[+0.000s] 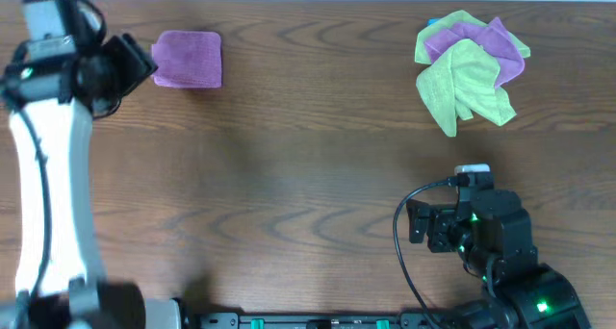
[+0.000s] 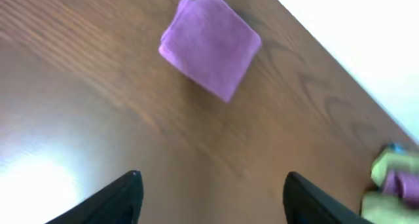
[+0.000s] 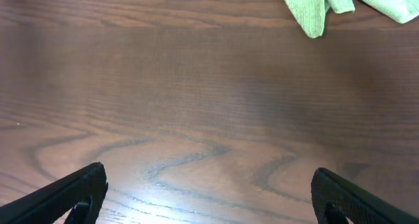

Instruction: Fold the cloth

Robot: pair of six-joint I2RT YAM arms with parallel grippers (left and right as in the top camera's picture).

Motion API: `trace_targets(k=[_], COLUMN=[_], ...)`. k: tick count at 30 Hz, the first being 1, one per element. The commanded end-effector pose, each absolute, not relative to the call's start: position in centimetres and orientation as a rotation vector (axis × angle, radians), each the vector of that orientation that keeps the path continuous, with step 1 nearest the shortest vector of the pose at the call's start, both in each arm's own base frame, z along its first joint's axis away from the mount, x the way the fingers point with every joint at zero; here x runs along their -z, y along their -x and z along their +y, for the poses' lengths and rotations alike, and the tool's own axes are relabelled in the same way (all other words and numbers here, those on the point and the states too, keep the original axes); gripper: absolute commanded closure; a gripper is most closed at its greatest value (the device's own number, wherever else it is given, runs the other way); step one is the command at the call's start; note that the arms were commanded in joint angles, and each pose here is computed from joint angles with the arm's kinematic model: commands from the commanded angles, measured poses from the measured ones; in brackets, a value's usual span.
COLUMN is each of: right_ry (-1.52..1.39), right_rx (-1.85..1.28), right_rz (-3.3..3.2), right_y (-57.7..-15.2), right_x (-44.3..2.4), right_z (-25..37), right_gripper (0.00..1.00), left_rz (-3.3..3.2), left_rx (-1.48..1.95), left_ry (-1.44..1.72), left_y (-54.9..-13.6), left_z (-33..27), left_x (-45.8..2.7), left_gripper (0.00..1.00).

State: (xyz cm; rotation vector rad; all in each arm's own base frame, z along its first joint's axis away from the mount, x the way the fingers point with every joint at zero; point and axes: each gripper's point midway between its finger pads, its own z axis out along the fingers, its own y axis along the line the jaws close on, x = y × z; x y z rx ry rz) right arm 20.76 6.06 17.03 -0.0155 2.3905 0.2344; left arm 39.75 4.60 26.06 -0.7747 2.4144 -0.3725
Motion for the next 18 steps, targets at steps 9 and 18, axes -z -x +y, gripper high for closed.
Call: trace_targets(k=[9,18], right_ry=[-0.015,-0.015], right_rx=[-0.237,-0.237], right_rz=[2.392,2.392], right_y=[-20.7,-20.7], right_x=[-16.9,-16.9], right_z=[5.8,5.8], right_gripper=[0.01,0.01], left_rz=[2.447,2.450], left_rx=[0.216,0.116], left_ry=[0.633,0.522], left_y=[-23.7,-17.4], left_z=[2.7,2.2], left_x=[-33.0,-31.7], left_gripper=[0.05,0.05])
